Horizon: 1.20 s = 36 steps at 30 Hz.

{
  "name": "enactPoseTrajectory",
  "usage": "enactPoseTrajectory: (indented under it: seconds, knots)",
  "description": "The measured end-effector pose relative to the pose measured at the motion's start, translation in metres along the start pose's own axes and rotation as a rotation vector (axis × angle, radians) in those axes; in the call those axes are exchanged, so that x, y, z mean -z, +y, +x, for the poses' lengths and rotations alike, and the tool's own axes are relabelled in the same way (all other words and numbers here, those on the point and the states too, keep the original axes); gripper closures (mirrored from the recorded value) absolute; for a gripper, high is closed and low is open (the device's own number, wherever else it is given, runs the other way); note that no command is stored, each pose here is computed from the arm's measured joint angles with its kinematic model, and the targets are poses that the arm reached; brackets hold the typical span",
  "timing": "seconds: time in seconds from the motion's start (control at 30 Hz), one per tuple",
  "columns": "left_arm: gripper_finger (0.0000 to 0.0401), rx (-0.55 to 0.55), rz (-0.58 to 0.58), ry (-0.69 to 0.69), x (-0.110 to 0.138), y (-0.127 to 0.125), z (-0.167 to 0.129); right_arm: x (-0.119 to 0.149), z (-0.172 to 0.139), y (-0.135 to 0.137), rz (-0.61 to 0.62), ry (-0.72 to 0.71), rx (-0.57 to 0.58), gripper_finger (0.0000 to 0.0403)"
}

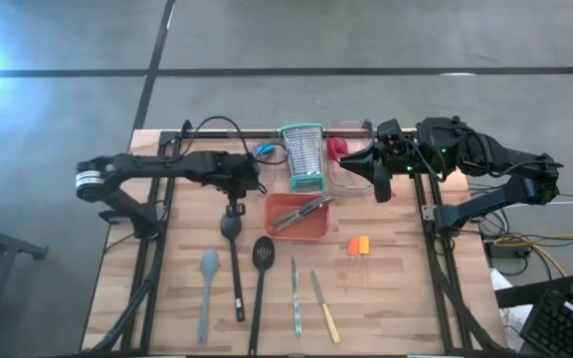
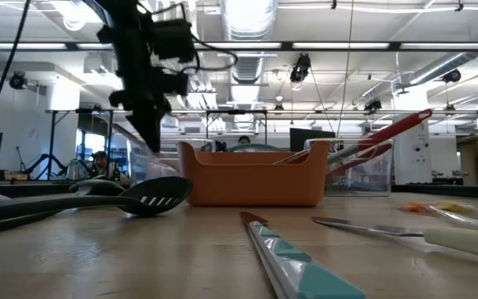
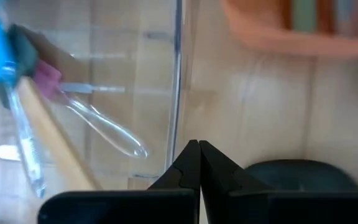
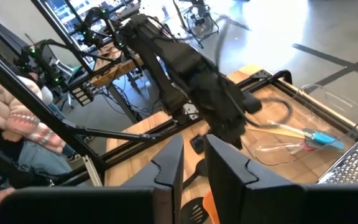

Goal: Pick & Place Kitchen Items
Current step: Adjust the left transparent bin, then put the black serving spoon into the right transparent bin

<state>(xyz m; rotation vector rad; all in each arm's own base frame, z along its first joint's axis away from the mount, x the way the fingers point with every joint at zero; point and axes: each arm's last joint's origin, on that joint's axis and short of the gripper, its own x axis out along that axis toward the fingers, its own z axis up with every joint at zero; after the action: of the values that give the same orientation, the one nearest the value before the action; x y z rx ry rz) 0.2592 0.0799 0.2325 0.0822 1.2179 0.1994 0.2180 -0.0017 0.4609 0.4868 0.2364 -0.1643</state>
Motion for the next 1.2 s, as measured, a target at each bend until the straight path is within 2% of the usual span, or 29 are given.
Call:
enactPoseTrajectory:
  seconds: [0.27,0.47,0.63,0.83,1.2]
  knots:
    - [0.0401,-0.009,-0.071,-0.263,0.002,-0.007,-0.080,0.000,0.000,0.000,-0.007,-0.001,0.001,0.0349]
    - [0.0401,0.041,-0.218,-0.453,0.015,-0.014,-0.145,0.000,0.000,0.000,-0.003,-0.001,0.000,0.0350]
    - [0.0401,0.134,-0.363,-0.569,0.030,-0.027,-0.180,0.000,0.000,0.000,0.012,-0.003,-0.001,0.0351]
    - [0.0401,0.178,-0.565,-0.558,0.041,-0.055,-0.189,0.000,0.000,0.000,0.019,-0.003,-0.001,0.0351]
    - [0.0401,0.206,-0.762,-0.429,0.033,-0.123,-0.168,0.000,0.000,0.000,0.018,-0.003,-0.001,0.0351]
